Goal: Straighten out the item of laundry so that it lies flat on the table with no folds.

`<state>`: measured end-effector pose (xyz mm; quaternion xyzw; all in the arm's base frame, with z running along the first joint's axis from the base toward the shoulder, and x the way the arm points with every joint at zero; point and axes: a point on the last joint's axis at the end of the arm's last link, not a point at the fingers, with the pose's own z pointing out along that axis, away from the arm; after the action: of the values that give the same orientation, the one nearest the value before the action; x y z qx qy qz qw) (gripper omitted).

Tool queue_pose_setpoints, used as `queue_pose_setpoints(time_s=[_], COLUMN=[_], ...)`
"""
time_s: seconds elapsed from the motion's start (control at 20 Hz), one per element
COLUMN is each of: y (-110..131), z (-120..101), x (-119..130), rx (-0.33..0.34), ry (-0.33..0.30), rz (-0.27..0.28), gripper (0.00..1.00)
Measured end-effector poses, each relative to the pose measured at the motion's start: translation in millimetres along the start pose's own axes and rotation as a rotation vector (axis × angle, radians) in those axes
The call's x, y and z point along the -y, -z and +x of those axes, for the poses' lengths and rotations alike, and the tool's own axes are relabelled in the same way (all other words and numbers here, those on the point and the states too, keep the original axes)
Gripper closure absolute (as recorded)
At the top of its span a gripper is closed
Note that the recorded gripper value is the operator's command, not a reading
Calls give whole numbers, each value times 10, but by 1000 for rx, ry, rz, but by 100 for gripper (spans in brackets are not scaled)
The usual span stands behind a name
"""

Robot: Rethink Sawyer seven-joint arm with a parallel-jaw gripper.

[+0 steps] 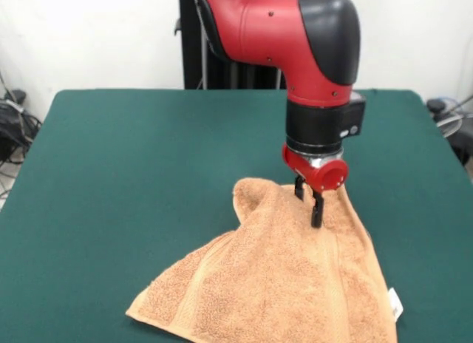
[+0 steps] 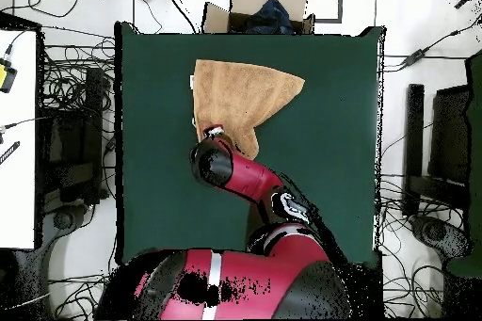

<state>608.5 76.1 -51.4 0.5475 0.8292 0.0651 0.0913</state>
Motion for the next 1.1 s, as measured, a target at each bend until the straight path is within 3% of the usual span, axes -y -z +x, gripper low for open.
queue_pose_setpoints(time_s=[0.55,0.9,1.1], y=[6,24,47], z=[94,170,325], x=[34,114,157], rx=[45,83,96], ry=[7,-16,-23], rz=[-46,-108,-148], gripper=[0,0,0])
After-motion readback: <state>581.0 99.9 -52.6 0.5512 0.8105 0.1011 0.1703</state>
